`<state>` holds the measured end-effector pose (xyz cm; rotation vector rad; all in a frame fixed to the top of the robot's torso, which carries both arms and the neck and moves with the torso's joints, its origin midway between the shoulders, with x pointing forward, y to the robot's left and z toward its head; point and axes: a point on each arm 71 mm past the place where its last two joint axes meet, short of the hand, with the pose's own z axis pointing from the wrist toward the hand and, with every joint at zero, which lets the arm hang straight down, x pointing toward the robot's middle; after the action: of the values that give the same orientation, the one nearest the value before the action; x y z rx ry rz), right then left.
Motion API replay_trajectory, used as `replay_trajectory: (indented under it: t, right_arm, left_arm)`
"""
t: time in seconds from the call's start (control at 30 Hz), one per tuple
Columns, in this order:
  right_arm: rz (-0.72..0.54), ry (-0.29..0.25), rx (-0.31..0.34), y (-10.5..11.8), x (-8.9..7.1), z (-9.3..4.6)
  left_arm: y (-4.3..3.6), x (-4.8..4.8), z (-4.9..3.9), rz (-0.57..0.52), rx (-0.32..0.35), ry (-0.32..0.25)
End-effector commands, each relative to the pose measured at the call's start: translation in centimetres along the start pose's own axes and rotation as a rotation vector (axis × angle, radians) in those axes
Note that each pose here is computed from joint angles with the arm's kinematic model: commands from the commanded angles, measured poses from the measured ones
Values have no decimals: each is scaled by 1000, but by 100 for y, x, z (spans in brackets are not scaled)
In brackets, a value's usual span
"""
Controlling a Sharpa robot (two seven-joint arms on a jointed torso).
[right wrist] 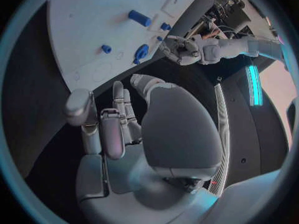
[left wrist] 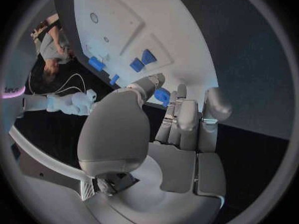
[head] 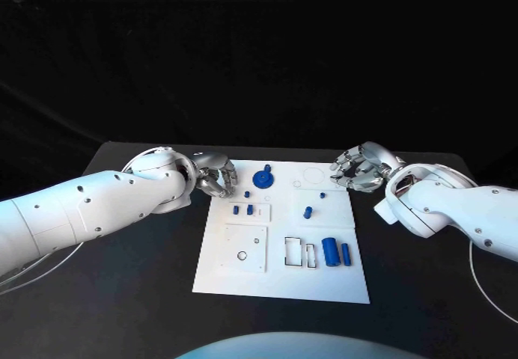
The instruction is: Assemble the parts on the task board
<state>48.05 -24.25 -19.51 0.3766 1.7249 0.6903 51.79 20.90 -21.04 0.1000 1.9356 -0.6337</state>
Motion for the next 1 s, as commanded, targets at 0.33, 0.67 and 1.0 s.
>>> replay_trajectory:
  t: [0.33, 0.67, 1.0]
  right_arm:
    - [-526, 87, -158, 63, 103, 38]
    - [-607, 98, -180, 112, 236, 77]
    - [-616, 131, -199, 174, 401, 134]
  left_arm:
    - [-12, -197, -224, -564, 182, -175]
    - [19, -255, -369, -957, 225, -243]
    - [41, -266, -436, -1170, 243, -255]
